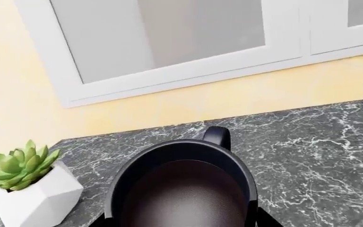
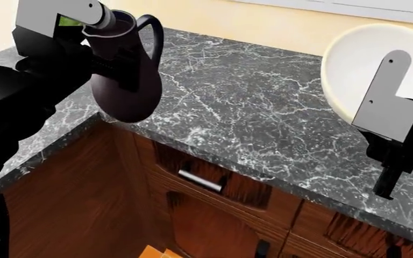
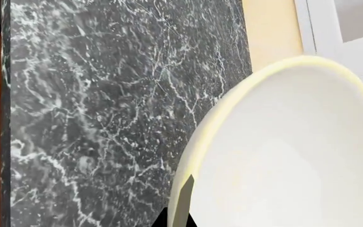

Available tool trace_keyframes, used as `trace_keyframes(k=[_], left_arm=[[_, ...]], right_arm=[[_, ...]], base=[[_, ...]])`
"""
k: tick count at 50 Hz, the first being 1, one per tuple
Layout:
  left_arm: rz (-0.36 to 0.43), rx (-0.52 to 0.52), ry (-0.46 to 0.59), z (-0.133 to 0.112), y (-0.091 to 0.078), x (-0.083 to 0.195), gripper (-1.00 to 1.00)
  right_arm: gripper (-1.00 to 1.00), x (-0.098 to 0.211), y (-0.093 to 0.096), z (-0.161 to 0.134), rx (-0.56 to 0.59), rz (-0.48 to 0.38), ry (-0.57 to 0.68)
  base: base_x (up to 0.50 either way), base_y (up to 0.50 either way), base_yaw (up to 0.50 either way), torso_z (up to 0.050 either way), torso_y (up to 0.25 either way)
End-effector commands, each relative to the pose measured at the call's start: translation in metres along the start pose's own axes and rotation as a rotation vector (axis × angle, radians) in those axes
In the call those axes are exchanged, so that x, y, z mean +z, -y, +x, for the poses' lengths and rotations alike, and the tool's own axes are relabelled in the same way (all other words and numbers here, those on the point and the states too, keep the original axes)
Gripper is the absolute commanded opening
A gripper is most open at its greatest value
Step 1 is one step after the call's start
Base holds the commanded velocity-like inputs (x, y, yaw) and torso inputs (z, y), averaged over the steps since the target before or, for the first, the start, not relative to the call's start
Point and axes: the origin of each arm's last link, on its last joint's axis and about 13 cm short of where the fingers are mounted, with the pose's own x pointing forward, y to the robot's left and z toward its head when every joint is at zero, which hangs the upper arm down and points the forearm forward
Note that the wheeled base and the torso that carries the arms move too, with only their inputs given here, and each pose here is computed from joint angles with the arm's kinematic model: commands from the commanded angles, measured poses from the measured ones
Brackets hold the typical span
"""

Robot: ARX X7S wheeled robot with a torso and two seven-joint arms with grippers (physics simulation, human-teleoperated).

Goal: Pick the pitcher and bowl and place them in the sink. Then turn on the water.

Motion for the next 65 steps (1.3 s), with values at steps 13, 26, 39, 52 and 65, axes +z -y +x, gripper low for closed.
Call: trace_keyframes(k=[13,26,39,52,65], left_arm=[[0.014,0.043,0.051,-0.0036,-0.0037,0.0105,-1.00],[0.018,0.044,0.051,-0.0054,-0.0045,0.0101,-1.00],[0.022,0.042,0.053,-0.0068,-0.0037,0.0123,-1.00],[0.023,0.042,0.053,-0.0073,-0.0040,0.0122,-1.00],[0.031,0.044,0.051,-0.0074,-0.0037,0.0133,-1.00]], right_arm=[[-1.00,-0.0015,0.0007,-0.0026,-0.037,0.000,0.008],[-1.00,-0.0020,-0.0015,-0.0023,-0.035,0.003,0.008],[-1.00,-0.0049,-0.0036,-0.0026,-0.035,0.010,0.009],[-1.00,-0.0047,-0.0040,-0.0017,-0.035,0.013,0.012],[-1.00,-0.0077,-0.0062,0.0013,-0.030,0.015,0.008]], base=[[0.00,0.00,-0.50,0.001,0.002],[0.00,0.00,-0.50,0.001,0.002],[0.00,0.00,-0.50,0.001,0.002],[0.00,0.00,-0.50,0.001,0.002],[0.00,0.00,-0.50,0.001,0.002]])
